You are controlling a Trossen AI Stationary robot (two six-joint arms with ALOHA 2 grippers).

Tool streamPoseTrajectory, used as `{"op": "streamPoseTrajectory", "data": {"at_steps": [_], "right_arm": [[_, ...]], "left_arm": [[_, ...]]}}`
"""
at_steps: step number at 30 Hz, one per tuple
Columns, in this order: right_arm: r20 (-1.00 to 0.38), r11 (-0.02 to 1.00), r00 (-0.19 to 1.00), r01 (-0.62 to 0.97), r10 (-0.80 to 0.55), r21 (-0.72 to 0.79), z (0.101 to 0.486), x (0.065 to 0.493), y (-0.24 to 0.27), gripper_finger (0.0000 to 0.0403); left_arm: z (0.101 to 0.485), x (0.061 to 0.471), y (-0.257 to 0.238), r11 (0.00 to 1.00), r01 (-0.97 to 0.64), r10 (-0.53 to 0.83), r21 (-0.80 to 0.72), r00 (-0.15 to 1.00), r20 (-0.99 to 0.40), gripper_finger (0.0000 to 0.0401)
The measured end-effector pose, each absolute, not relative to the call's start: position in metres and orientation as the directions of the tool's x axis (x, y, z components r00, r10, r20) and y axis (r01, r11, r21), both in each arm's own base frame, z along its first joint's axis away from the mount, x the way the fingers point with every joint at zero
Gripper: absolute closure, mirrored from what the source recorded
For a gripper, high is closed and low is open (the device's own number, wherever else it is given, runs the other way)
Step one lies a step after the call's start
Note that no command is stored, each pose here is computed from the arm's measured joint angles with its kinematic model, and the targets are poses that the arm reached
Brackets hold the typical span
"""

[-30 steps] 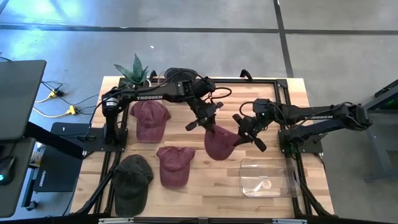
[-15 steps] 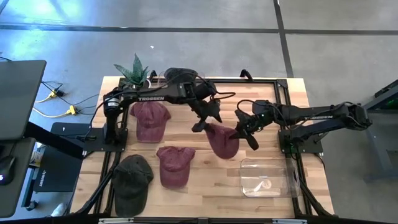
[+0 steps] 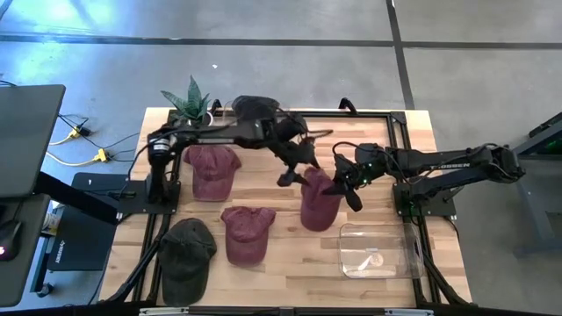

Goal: Pick & Place hat
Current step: Put the top right red cap into the bottom transparent bin

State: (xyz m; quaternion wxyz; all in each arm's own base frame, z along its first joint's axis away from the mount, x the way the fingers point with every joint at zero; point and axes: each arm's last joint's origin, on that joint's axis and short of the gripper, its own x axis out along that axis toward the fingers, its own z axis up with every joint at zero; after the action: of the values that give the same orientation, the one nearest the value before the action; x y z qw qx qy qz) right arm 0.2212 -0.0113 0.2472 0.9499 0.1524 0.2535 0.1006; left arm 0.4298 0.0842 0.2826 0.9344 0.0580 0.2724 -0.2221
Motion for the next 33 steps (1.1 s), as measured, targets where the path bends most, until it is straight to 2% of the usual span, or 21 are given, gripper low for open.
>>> {"op": "streamPoseTrajectory", "data": {"at_steps": [6,9,11,16,20,25,30,33], "right_arm": [[-0.439,0.925,0.842,-0.166,0.314,0.343,0.248,0.221,-0.010,0.0397],[-0.433,0.926,0.842,-0.185,0.322,0.329,0.248,0.221,-0.010,0.0396],[-0.430,0.928,0.843,-0.192,0.323,0.321,0.249,0.220,-0.010,0.0398],[-0.397,0.924,0.854,-0.217,0.335,0.314,0.256,0.215,-0.009,0.0397],[-0.347,0.914,0.864,-0.259,0.364,0.313,0.267,0.206,-0.007,0.0395],[-0.291,0.880,0.848,-0.349,0.443,0.323,0.276,0.197,-0.004,0.0400],[-0.282,0.841,0.802,-0.444,0.526,0.309,0.276,0.196,0.005,0.0393],[-0.289,0.841,0.794,-0.467,0.534,0.273,0.275,0.196,0.008,0.0398]], "left_arm": [[0.263,0.450,0.087,0.865,0.499,-0.466,-0.051,0.761,-0.451,0.0082],[0.245,0.455,0.086,0.828,0.548,-0.536,-0.115,0.715,-0.449,0.0082],[0.237,0.456,0.084,0.771,0.613,-0.621,-0.171,0.666,-0.413,0.0082],[0.234,0.456,0.079,0.555,0.794,-0.829,-0.249,0.504,-0.241,0.0082],[0.237,0.456,0.078,0.553,0.786,-0.832,-0.275,0.503,-0.234,0.0082],[0.247,0.451,0.077,0.494,0.816,-0.869,-0.300,0.458,-0.186,0.0082],[0.252,0.456,0.079,0.628,0.735,-0.777,-0.254,0.576,-0.253,0.0082],[0.254,0.462,0.078,0.623,0.734,-0.782,-0.270,0.586,-0.213,0.0082]]}}
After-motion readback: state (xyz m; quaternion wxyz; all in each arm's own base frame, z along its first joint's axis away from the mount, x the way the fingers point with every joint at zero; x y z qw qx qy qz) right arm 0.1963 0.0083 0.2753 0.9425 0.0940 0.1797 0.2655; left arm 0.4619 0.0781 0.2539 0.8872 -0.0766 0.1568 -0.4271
